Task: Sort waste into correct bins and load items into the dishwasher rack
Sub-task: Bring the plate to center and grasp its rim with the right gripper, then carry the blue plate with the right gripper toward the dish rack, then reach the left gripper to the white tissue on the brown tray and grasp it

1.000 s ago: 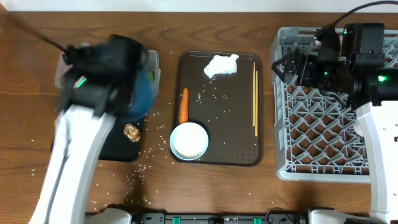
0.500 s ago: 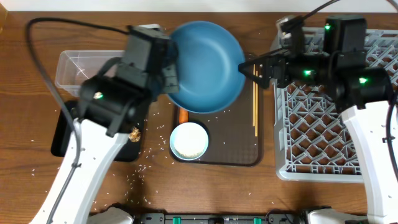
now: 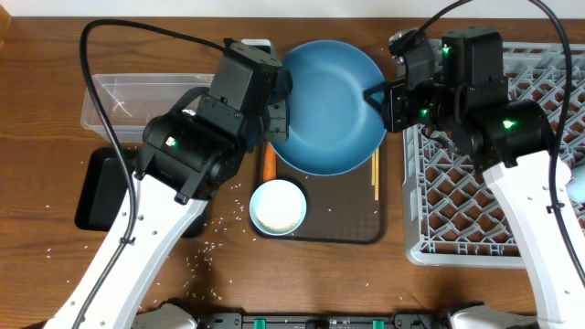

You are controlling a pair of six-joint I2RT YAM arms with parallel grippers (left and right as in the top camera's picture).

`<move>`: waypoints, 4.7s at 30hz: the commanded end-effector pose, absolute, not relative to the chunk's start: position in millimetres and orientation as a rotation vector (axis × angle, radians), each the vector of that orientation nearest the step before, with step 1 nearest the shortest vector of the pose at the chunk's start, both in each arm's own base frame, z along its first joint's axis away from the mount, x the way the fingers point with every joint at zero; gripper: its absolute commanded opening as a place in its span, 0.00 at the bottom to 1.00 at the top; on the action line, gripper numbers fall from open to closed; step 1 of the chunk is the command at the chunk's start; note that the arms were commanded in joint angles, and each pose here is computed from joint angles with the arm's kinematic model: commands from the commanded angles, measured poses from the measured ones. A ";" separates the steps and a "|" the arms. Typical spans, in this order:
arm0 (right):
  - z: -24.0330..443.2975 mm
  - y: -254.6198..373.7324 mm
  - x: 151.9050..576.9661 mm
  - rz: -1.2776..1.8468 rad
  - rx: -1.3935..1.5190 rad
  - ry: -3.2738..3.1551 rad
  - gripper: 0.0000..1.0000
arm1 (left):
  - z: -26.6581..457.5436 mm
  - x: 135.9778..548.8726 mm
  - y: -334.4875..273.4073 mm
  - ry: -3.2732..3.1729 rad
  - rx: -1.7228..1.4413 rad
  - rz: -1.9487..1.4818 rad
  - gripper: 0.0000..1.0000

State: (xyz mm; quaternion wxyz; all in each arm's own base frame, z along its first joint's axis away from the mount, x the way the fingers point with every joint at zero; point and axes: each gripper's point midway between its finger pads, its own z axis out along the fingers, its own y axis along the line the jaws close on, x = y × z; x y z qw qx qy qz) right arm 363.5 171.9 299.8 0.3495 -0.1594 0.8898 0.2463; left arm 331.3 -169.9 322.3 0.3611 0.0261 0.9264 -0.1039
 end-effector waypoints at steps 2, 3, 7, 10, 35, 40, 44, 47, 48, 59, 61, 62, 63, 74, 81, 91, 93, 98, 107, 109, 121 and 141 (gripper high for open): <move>296.5 168.4 365.4 0.586 -0.406 2.314 0.01 | 330.3 329.1 -172.0 2.362 0.078 -0.290 0.06; 296.7 166.9 366.3 0.577 -0.401 2.313 0.01 | 330.7 329.2 -172.7 2.361 0.080 -0.295 0.07; 294.9 144.2 375.0 0.474 -0.287 2.332 0.01 | 332.9 329.2 -178.7 2.355 0.093 -0.336 0.66; 291.4 109.4 382.0 0.335 -0.090 2.361 0.01 | 334.4 329.9 -180.4 2.348 0.096 -0.347 0.86; 389.5 -196.4 351.6 -1.276 0.627 1.875 0.01 | 376.5 296.4 -159.1 2.241 0.119 -0.383 0.98; 392.5 -216.5 362.6 -1.451 0.471 1.937 0.01 | 376.4 296.3 -159.1 2.241 0.119 -0.382 0.98; 389.1 -229.3 375.3 -1.572 0.338 1.988 0.01 | 375.5 295.8 -158.8 2.245 0.120 -0.381 0.98; 374.0 -239.1 380.6 -1.621 0.306 2.040 0.01 | 374.8 295.3 -158.5 2.249 0.120 -0.379 0.98; 368.9 -241.9 381.5 -1.634 0.306 2.054 0.01 | 374.4 295.0 -158.3 2.251 0.121 -0.378 0.98; 309.7 -259.8 402.6 -1.773 0.186 2.221 0.01 | 371.0 292.7 -156.9 2.268 0.123 -0.369 0.98; 299.5 -260.9 407.0 -1.780 0.164 2.243 0.01 | 369.6 291.7 -156.3 2.275 0.124 -0.366 0.98; 294.6 -261.4 410.0 -1.781 0.159 2.248 0.01 | 369.0 291.3 -156.0 2.278 0.124 -0.364 0.98; 291.2 -262.2 412.8 -1.781 0.161 2.247 0.01 | 368.6 291.2 -156.0 2.280 0.125 -0.363 0.98; 274.4 -260.0 429.2 -1.776 0.144 2.241 0.01 | 366.6 291.2 -156.2 2.288 0.126 -0.360 0.98; 280.5 -261.9 433.2 -1.791 0.111 2.226 0.01 | 366.2 291.1 -156.1 2.289 0.126 -0.359 0.98; 263.1 -258.0 440.9 -1.788 0.056 2.264 0.01 | 365.4 290.9 -155.8 2.293 0.126 -0.357 0.98; 261.6 -254.6 443.3 -1.784 0.043 2.264 0.03 | 365.4 290.8 -155.9 2.293 0.127 -0.357 0.98; 259.6 -242.1 450.4 -1.765 -0.002 2.263 0.16 | 365.3 290.8 -155.9 2.294 0.127 -0.357 0.98; 248.6 -202.3 462.3 -1.745 -0.186 2.301 0.61 | 361.9 288.3 -154.4 2.311 0.129 -0.348 0.98; 247.8 -191.3 466.4 -1.734 -0.218 2.294 0.73 | 361.2 287.5 -154.6 2.315 0.132 -0.350 0.98; 249.3 -120.0 487.8 -1.574 -0.205 2.190 0.99 | 357.0 284.3 -152.4 2.337 0.135 -0.338 0.98; 140.0 165.1 418.0 0.186 -0.370 2.665 0.89 | 382.2 272.3 -128.2 2.219 0.247 -0.206 0.98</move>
